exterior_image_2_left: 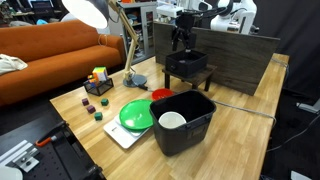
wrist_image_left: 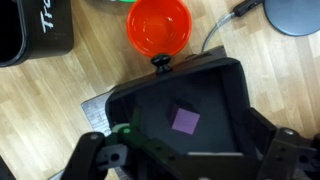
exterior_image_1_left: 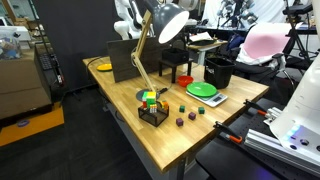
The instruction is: Move the purple block from the basket to the table
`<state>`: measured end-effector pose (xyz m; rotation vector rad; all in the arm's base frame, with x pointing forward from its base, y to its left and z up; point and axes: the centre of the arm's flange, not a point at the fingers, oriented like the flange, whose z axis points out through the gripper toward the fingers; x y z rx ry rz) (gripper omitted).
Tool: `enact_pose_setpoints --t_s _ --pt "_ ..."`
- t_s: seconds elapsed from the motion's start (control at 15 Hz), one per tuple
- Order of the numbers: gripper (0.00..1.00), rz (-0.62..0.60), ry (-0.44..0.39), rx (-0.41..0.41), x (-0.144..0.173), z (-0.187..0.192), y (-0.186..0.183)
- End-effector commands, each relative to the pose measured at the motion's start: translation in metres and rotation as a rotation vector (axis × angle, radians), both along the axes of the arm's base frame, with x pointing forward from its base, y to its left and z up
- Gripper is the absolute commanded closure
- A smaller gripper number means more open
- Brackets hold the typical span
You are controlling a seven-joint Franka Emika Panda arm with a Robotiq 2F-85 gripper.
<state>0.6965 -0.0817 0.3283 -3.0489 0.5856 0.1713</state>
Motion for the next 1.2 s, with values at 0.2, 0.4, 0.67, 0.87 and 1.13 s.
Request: enact_pose_setpoints --t_s 0.2,0.4,0.67,0.87,1.13 --pt "0.0 -0.017 -0.002 -0.006 0.002 -0.001 -0.001" --pt "0.0 -0.036 0.008 0.002 0.008 -0.011 -0.003" --pt "0.0 -0.069 0.038 -0.006 0.014 -0.031 -0.011" --pt "0.0 -0.086 0.053 -0.012 0.018 -0.041 -0.017" --pt "0.0 -0.087 0.049 -0.02 0.025 -0.044 -0.019"
